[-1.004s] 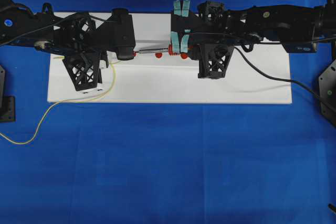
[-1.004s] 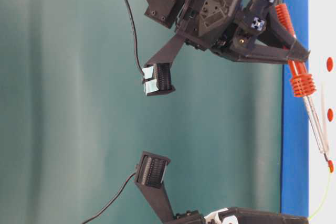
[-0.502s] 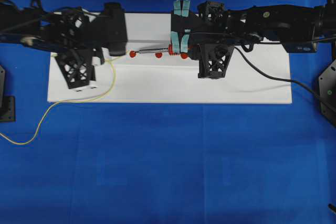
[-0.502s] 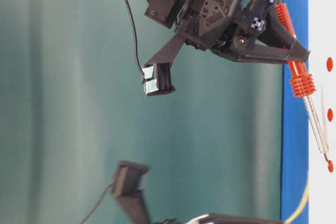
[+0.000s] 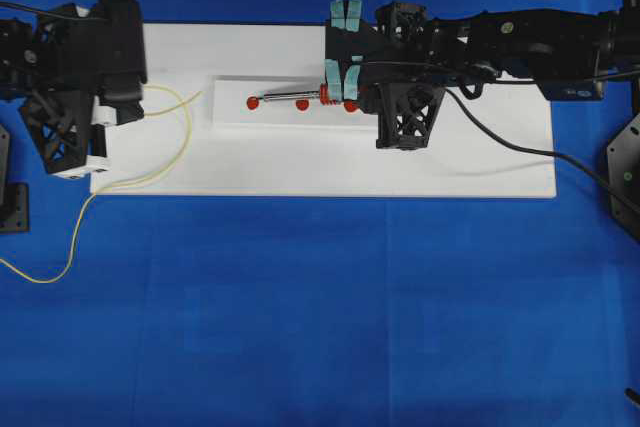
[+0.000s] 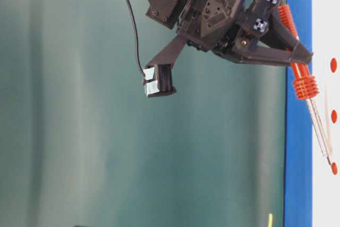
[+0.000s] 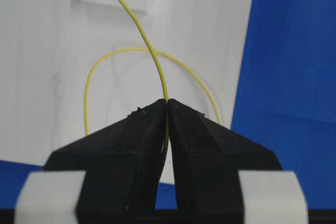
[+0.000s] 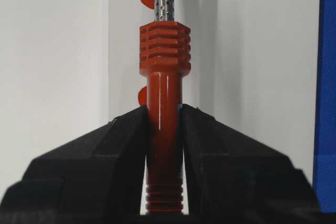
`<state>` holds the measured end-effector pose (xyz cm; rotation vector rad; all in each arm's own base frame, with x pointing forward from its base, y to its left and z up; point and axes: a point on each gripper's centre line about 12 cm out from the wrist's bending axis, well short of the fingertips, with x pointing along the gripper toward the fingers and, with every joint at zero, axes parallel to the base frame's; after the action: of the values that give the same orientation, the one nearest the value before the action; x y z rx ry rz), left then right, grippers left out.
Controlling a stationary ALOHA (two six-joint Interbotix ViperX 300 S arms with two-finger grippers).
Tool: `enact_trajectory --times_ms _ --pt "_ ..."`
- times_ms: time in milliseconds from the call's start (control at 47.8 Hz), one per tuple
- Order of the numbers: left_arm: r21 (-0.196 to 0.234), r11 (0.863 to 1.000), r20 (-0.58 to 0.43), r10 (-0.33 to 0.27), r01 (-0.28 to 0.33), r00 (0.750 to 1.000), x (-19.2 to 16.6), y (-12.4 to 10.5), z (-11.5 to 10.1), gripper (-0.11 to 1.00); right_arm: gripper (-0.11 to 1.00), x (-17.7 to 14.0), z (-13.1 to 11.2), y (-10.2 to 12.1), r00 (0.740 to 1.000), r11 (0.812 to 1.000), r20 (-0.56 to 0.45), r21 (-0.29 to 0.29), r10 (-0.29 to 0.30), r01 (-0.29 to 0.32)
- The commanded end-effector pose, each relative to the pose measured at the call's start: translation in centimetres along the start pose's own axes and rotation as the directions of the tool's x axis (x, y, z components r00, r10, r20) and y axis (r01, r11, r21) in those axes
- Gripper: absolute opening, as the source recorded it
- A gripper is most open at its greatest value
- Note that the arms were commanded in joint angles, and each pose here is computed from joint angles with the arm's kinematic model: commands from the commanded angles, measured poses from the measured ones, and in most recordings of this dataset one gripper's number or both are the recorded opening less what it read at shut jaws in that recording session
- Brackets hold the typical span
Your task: Touch the tip of the soldering iron to the tip of the solder at the mark.
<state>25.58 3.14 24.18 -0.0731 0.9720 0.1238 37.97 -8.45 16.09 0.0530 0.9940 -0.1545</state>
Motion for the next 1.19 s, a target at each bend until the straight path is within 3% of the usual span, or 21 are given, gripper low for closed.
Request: enact_trajectory --times_ms 0,293,523,816,1025,1171 --pt "-0.002 1.000 0.031 -0.001 0.001 1.000 -0.6 0.0 0.4 0.02 0.06 -0.7 0.9 0.0 0.999 1.000 0.040 -0.005 -0.003 0.003" --pt "-0.005 1.000 0.032 -0.001 0.001 0.999 -0.7 0.0 0.3 0.02 0.06 -5.9 1.4 0.0 0.990 1.000 0.140 -0.008 -0.012 0.014" --pt "-0.007 1.000 0.031 -0.001 0.001 1.000 -0.6 0.0 0.2 0.02 0.06 -9.5 -1.5 0.1 0.982 1.000 0.186 -0.010 -0.021 0.023" --pt "-0.010 1.000 0.032 -0.001 0.001 0.999 -0.2 0.0 0.7 0.02 0.06 -10.7 -3.3 0.2 0.979 0.999 0.204 0.025 -0.025 0.021" --pt "-0.031 1.000 0.037 -0.002 0.003 0.999 1.2 -0.1 2.7 0.02 0.06 -10.8 -3.5 -0.5 0.979 0.998 0.201 0.043 -0.043 0.035" --pt "-0.023 1.000 0.006 -0.003 0.003 1.000 3.1 -0.3 4.3 0.02 0.06 -10.8 -3.6 -0.8 0.979 0.998 0.196 0.047 -0.050 0.042"
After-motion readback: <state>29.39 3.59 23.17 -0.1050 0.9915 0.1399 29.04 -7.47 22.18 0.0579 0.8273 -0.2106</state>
